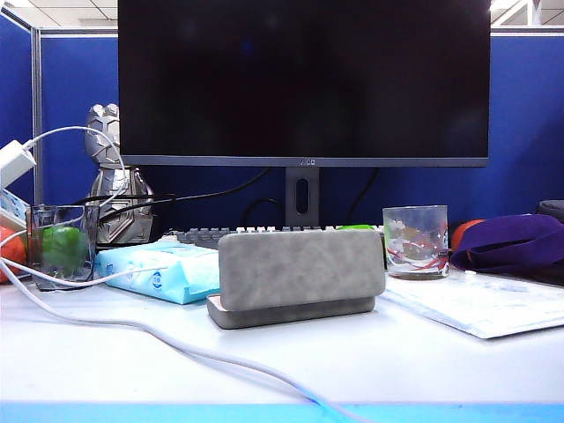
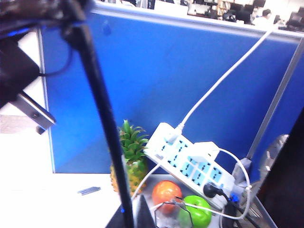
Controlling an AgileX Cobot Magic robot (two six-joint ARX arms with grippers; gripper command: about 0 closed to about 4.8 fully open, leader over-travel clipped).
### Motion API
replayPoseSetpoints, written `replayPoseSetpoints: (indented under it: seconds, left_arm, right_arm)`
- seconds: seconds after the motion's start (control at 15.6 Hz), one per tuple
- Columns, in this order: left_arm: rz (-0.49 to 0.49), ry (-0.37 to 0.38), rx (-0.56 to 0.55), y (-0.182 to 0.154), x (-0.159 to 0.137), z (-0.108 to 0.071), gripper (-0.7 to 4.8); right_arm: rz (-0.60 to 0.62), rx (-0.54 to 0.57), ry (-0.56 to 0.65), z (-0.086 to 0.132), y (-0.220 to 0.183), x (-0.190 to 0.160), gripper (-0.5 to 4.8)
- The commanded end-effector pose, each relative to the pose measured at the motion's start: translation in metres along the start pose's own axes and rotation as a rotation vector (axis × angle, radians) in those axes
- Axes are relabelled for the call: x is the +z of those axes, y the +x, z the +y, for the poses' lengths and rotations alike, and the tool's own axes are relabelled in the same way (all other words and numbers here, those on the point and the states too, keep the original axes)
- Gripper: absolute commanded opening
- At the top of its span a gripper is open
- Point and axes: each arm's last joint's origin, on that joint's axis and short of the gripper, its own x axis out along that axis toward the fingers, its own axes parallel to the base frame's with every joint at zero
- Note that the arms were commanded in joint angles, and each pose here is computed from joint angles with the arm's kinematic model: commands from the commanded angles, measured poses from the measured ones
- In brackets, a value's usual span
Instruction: Pick up the glasses, fold the temples of the glasses, place the glasses into the glasses case, and finally close the glasses case.
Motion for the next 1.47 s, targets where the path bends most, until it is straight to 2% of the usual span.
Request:
replayPoseSetpoints:
  seconds: [0.06, 0.77, 0.9, 1.22, 1.28, 1.47]
  left_arm:
    - [0.022, 0.031, -0.032, 0.0, 0.001, -0.005, 1.56]
    - [0.054, 0.014, -0.037, 0.0, -0.001, -0.004, 1.51]
    - [0.056, 0.004, -0.032, 0.0, -0.001, -0.004, 1.17]
    - [0.063, 0.002, -0.034, 0.0, -0.001, -0.003, 1.1]
    - [0.07, 0.001, -0.037, 0.0, -0.002, -0.003, 0.13]
    - [0.07, 0.001, -0.037, 0.0, -0.002, -0.003, 0.12]
  right_arm:
    - [-0.033, 0.018, -0.027, 0.006, 0.002, 0.009, -0.05]
    - [-0.037, 0.061, -0.023, 0.013, 0.015, 0.007, -0.05]
    - [-0.037, 0.064, -0.023, 0.013, 0.016, 0.007, -0.05]
    - [-0.034, 0.084, -0.022, 0.018, 0.021, 0.006, -0.05]
    - [-0.03, 0.085, -0.018, 0.019, 0.021, 0.006, -0.05]
    - [-0.029, 0.082, -0.018, 0.019, 0.021, 0.005, -0.05]
